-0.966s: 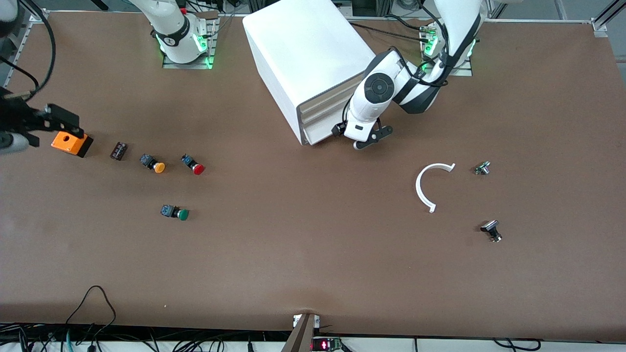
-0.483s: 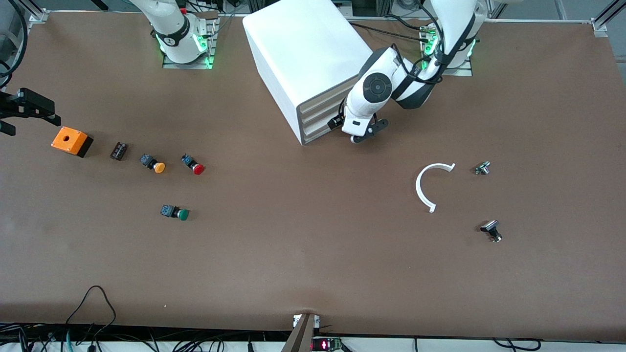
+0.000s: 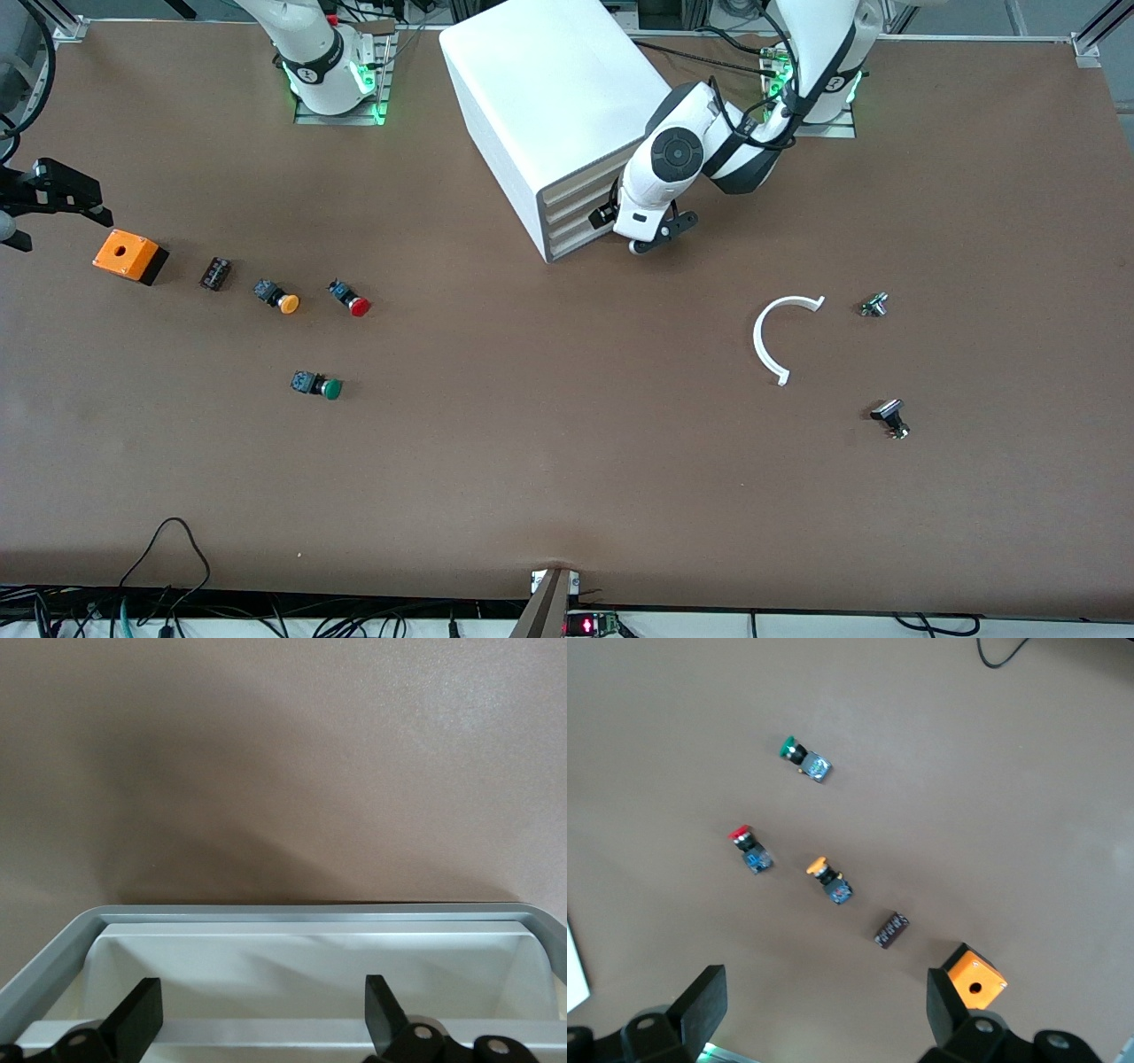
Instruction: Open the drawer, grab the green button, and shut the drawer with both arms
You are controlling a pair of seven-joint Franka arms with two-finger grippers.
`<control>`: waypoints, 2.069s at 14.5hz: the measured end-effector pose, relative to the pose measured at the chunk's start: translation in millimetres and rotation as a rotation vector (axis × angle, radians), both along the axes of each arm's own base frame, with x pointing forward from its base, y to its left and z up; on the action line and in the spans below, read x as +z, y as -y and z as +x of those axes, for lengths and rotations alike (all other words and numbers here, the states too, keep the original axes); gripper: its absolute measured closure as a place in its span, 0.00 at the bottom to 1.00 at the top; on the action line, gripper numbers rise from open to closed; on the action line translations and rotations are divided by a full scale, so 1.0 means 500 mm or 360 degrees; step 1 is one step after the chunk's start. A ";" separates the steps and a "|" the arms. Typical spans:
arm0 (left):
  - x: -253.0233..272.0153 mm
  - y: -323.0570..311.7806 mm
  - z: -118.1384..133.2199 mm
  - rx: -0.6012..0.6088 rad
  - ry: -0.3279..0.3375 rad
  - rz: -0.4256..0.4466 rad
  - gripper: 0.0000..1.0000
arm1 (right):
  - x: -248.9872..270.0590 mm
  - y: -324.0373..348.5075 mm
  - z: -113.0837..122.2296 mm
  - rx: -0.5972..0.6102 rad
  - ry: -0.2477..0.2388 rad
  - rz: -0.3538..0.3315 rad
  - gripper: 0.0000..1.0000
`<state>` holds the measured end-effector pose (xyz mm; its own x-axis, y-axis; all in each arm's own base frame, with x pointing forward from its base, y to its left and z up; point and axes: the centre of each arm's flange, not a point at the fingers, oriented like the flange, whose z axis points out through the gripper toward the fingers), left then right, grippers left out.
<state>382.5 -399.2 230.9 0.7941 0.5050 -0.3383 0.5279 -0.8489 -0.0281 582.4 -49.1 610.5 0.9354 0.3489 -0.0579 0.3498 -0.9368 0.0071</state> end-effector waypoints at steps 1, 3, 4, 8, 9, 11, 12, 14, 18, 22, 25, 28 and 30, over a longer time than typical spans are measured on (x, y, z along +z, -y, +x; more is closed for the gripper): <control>0.000 0.000 0.001 0.0001 0.0000 -0.0001 0.00 | 0.000 0.004 -0.001 0.0005 -0.0006 -0.0042 0.00; 0.004 -0.011 0.014 0.0028 0.0004 -0.0005 0.00 | -0.004 0.009 -0.008 0.0006 -0.0053 -0.0069 0.00; 0.010 -0.031 0.039 0.0074 0.0018 -0.0010 0.00 | -0.006 0.009 -0.013 0.0005 -0.0084 -0.0070 0.00; 0.081 -0.158 0.202 0.0082 0.0213 -0.0060 0.00 | 0.014 0.017 -0.032 -0.0007 -0.0103 -0.0089 0.00; 0.113 -0.181 0.236 -0.0020 0.0313 -0.0006 0.00 | 0.031 0.030 -0.044 -0.0026 -0.0088 -0.0090 0.00; 0.193 -0.219 0.294 -0.0190 0.0420 0.0153 0.00 | 0.067 0.051 -0.079 -0.0028 -0.0097 -0.0083 0.00; 0.239 -0.234 0.314 -0.0247 0.0428 0.0211 0.00 | 0.078 0.053 -0.091 -0.0023 -0.0099 -0.0079 0.00; 0.317 -0.267 0.338 -0.0389 0.0431 0.0251 0.00 | 0.080 0.051 -0.094 -0.0019 -0.0101 -0.0074 0.00; 0.474 -0.438 0.348 -0.0635 0.0405 0.0271 0.00 | 0.054 0.042 -0.080 -0.0003 -0.0030 -0.0031 0.00; 0.652 -0.593 0.284 -0.0847 0.0416 0.0219 0.00 | 0.048 0.041 -0.108 -0.0013 0.0044 -0.0026 0.00; 0.710 -0.681 0.265 -0.0931 0.0463 0.0201 0.00 | 0.048 0.040 -0.118 -0.0012 0.0041 -0.0024 0.00; 0.711 -0.749 0.274 -0.0881 0.0457 0.0163 0.00 | 0.034 0.040 -0.119 -0.0013 0.0017 -0.0021 0.00; 0.715 -0.749 0.285 -0.0866 0.0463 0.0159 0.00 | 0.030 0.039 -0.118 -0.0016 0.0010 -0.0020 0.00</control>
<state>524.9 -24.5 588.2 0.9989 0.0203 -0.0414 0.0186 -0.9990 -0.0416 523.3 -68.7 625.6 0.9393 0.3385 -0.0561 0.3401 -0.9401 0.0213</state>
